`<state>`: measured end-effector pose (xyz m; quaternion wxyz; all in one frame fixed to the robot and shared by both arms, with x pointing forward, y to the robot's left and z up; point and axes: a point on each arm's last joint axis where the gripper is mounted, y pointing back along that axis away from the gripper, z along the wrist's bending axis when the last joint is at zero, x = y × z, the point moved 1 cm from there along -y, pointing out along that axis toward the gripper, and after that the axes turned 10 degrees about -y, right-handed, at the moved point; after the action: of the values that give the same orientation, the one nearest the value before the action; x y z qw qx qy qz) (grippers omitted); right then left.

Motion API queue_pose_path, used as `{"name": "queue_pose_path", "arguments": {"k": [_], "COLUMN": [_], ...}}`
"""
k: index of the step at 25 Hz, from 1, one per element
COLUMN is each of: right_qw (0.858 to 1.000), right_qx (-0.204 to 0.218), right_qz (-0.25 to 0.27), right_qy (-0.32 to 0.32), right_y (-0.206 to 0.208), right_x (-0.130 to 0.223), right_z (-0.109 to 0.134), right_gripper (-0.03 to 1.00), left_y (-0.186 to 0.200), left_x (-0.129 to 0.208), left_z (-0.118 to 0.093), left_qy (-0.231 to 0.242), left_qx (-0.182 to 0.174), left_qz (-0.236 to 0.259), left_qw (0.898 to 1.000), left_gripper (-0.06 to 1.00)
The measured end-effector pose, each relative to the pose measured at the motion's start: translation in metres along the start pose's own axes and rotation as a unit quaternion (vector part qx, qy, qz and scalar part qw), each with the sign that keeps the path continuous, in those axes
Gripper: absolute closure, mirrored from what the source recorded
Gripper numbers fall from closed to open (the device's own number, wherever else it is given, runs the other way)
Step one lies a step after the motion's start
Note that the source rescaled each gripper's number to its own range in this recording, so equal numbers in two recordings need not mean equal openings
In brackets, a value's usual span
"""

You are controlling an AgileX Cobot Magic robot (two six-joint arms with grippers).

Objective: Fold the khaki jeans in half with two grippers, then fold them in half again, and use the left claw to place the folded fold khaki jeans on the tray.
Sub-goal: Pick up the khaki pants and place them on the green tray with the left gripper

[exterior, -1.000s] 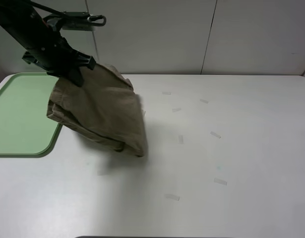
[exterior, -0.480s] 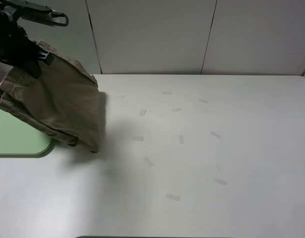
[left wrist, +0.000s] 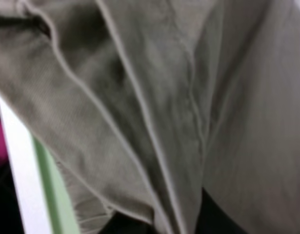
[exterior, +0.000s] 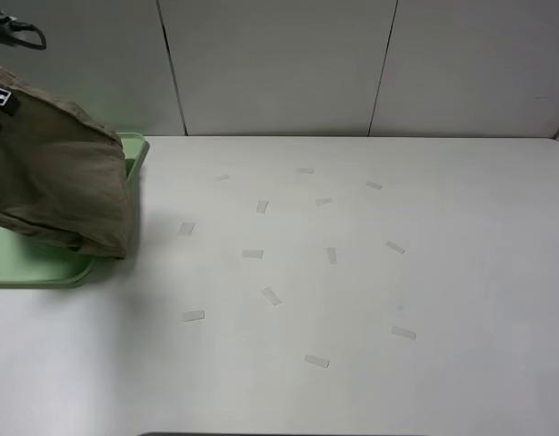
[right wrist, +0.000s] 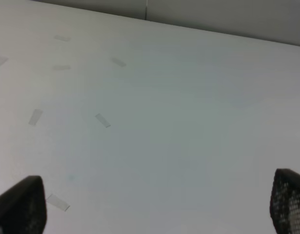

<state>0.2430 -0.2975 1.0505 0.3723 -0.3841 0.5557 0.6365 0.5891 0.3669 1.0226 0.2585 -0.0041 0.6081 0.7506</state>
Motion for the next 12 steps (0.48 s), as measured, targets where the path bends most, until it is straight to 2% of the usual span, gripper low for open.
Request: {"name": "queue_pose_path", "arguments": {"k": [3, 6, 12], "right_qw": [1.0, 1.0, 1.0], "right_qx": [0.0, 0.0, 0.0], "right_qz": [0.0, 0.0, 0.0], "right_qy": [0.0, 0.0, 0.0], "right_y": [0.0, 0.0, 0.0], "right_x": [0.0, 0.0, 0.0], "right_z": [0.0, 0.0, 0.0], "right_gripper": [-0.03, -0.03, -0.03], "left_y": [-0.022, -0.041, -0.057], "left_x": [0.004, 0.002, -0.006], "left_z": [0.006, 0.006, 0.011], "left_qy": [-0.012, -0.055, -0.134], "left_qx": [0.003, 0.005, -0.026], "left_qz": [0.019, 0.019, -0.01], "left_qw": [1.0, 0.998, 0.991], "left_gripper": [0.94, 0.94, 0.94]}}
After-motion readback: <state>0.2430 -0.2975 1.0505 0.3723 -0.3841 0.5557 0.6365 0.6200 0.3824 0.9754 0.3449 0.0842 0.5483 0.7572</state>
